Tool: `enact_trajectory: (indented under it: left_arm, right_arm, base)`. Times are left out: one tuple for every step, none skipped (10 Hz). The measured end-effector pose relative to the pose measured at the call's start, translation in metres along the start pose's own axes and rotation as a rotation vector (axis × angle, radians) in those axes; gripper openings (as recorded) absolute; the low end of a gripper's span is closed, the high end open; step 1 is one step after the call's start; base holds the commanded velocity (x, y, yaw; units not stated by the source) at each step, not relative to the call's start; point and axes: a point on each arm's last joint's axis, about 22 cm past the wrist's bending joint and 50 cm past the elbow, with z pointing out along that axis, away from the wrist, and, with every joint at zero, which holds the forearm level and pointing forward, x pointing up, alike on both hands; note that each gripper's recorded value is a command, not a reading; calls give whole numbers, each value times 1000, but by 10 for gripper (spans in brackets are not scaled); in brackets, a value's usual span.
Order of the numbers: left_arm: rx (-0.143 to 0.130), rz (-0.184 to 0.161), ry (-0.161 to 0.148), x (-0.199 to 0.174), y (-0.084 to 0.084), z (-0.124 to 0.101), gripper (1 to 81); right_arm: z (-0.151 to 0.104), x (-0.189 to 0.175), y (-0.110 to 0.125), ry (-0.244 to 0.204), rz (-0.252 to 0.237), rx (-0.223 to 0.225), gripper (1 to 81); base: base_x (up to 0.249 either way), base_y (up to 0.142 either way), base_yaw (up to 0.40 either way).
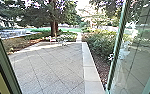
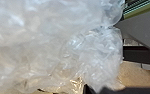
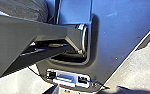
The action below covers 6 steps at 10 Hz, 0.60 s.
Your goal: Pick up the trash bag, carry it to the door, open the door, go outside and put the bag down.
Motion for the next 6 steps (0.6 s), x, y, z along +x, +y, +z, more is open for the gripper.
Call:
enact_trajectory:
  left_arm:
    - [0, -3, -8, -7, 0, 0, 10]
    - [7, -2, -12, -6, -6, -2, 10]
    - [9, 1, -1, 3, -6, -2, 10]
    - [6, 0, 0, 0, -4, -1, 10]
    - [7, -2, -6, -5, -5, -1, 10]
    - [9, -2, -10, -5, -7, -2, 10]
  right_arm:
    - [0, -4, 1, -5, -7, -1, 811]
    - [0, 0, 0, -5, -15, -1, 811]
    - [-1, 4, 2, 1, -15, -3, 811]
    - [0, 2, 0, 5, 1, 0, 811]
    - [0, -3, 0, -3, -3, -1, 811]
    - [0, 0, 0, -4, -13, -1, 811]
  base:
    - [91, 0, 0]
    - [91, 0, 0]
    - [92, 0, 0]
    - [92, 0, 0]
    - [92, 0, 0]
    - [92, 0, 0]
